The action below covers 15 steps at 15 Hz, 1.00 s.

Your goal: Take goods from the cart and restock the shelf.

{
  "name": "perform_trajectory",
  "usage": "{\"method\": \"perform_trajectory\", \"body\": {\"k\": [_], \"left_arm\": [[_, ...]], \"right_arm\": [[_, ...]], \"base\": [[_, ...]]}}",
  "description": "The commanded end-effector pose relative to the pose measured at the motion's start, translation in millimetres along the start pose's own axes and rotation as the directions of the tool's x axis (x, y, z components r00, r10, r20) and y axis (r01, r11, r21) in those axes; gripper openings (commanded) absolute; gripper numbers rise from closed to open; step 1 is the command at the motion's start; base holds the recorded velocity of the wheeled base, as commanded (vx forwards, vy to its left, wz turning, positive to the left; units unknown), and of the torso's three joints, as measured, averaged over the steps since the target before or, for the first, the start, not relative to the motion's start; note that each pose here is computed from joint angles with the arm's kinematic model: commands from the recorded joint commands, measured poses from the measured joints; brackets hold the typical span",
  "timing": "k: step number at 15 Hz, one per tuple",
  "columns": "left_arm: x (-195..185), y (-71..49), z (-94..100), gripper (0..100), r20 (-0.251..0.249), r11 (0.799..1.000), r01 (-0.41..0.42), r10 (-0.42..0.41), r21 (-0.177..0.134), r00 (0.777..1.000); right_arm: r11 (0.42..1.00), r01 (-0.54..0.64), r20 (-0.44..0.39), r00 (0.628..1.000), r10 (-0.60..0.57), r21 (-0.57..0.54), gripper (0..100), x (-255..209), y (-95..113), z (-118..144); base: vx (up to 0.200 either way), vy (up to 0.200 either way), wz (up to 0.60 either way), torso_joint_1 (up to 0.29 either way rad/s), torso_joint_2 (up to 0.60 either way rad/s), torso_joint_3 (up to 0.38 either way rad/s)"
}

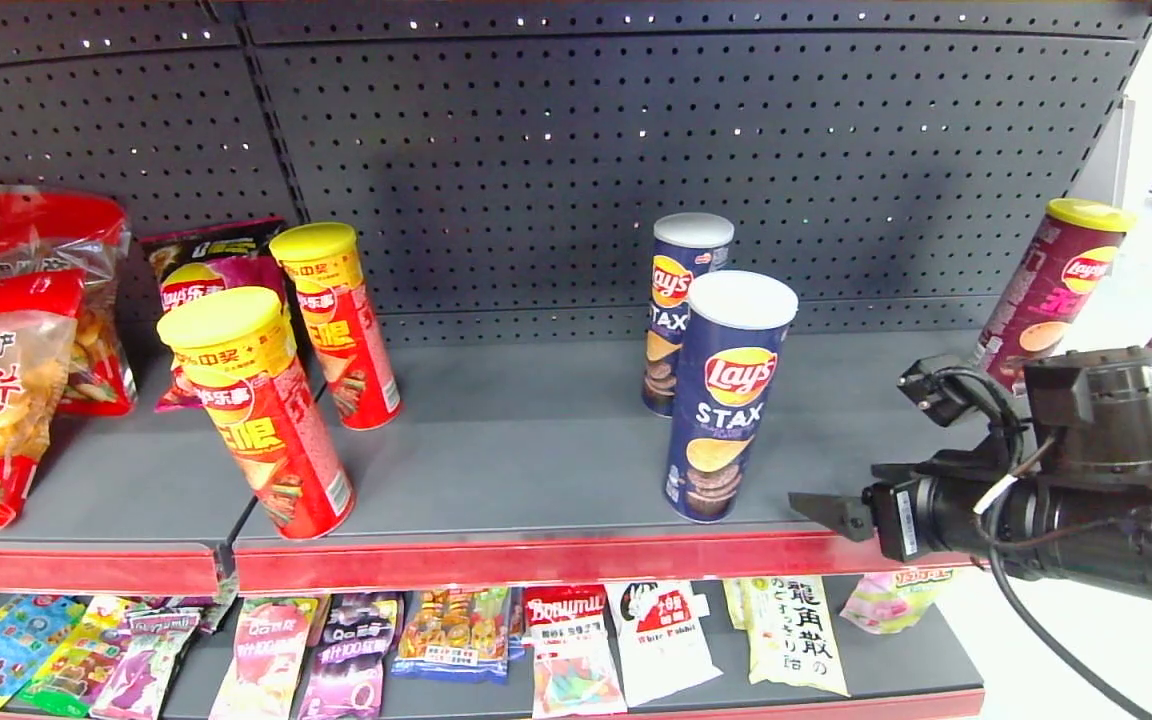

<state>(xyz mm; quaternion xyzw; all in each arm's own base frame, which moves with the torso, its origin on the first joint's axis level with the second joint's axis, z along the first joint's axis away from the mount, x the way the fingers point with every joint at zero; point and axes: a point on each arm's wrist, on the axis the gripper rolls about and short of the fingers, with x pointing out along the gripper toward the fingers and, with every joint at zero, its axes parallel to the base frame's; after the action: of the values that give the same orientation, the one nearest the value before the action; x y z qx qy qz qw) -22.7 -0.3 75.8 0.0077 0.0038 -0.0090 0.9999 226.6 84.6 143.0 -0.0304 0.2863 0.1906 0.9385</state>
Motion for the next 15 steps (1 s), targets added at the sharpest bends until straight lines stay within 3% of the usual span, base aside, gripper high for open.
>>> {"method": "perform_trajectory", "body": {"k": [1, 6, 15], "left_arm": [[0, 0.0, 0.0, 100, -0.002, 1.000, 0.001, -0.001, -0.002, 1.000], [0, 0.0, 0.0, 100, -0.002, 1.000, 0.001, -0.001, -0.002, 1.000], [0, 0.0, 0.0, 100, -0.002, 1.000, -0.001, 0.001, 0.000, 1.000]], "right_arm": [[1.000, 0.001, -0.027, 1.000, -0.001, 0.001, 100, 12, -1, -1], [1.000, 0.000, 0.002, 1.000, 0.000, -0.007, 100, 31, 0, 13], [1.000, -0.009, -0.021, 1.000, 0.008, -0.014, 100, 48, 3, 15]], "base": [[0.000, 0.000, 0.00, 0.000, 0.00, 0.000], [0.000, 0.000, 0.00, 0.000, 0.00, 0.000], [0.000, 0.000, 0.00, 0.000, 0.00, 0.000]]}}
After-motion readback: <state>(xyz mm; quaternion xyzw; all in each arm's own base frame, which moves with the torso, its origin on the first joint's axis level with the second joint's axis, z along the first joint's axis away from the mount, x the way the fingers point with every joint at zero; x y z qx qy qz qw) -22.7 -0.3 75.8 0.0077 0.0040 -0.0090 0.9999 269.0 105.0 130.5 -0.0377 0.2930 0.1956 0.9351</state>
